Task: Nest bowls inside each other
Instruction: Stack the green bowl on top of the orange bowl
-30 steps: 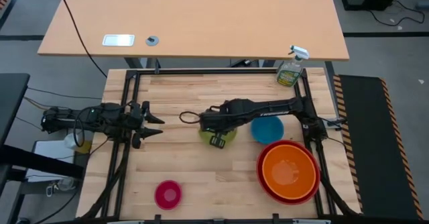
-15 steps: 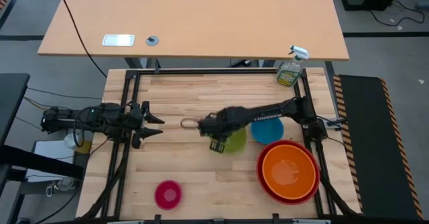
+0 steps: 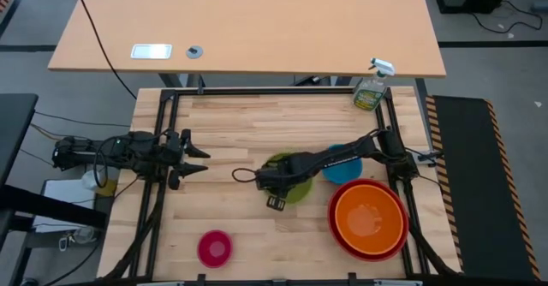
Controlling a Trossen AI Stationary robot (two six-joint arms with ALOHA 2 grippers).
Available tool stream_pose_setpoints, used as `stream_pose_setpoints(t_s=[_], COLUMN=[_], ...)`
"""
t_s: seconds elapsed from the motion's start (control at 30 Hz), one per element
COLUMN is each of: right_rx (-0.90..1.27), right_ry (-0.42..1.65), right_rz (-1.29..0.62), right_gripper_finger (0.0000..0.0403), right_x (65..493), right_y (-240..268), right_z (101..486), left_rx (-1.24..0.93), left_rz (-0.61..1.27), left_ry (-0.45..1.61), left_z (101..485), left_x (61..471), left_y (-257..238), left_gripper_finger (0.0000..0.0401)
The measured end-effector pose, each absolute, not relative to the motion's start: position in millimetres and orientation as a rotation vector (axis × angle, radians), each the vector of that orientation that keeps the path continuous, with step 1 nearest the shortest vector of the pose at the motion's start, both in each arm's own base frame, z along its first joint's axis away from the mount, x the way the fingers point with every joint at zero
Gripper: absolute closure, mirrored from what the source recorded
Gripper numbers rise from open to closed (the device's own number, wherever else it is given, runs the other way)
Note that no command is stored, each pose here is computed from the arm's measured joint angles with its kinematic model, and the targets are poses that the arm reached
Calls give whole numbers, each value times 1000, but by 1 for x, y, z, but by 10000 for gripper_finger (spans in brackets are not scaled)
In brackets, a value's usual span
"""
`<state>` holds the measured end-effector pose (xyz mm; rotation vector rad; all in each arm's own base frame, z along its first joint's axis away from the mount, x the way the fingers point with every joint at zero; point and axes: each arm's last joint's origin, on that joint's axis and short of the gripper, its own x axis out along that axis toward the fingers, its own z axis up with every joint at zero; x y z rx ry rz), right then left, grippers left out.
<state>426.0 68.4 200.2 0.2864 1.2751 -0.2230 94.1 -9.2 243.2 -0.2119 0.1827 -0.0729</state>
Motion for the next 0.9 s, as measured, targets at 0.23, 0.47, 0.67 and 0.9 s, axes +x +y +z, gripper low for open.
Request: stream_pose_setpoints(t_s=[0.23,0.47,0.67,0.9], right_rx=[272,323,362,360], right_ry=[1284,1277,1191,1163], right_rz=[-301,-272,-158,-135], right_gripper_finger=[293,293,293,293], right_x=[424,433,450,455], right_y=[61,55,64,67], right_z=[211,202,187,184], left_rx=[-212,-212,-212,-211], left_rz=[-73,-73,-73,-73], left_ry=[183,183,183,185], left_z=[243,243,243,243], left_x=[94,94,94,94], left_y=[-9,-9,-9,-9], left_gripper_finger=[207,207,207,207])
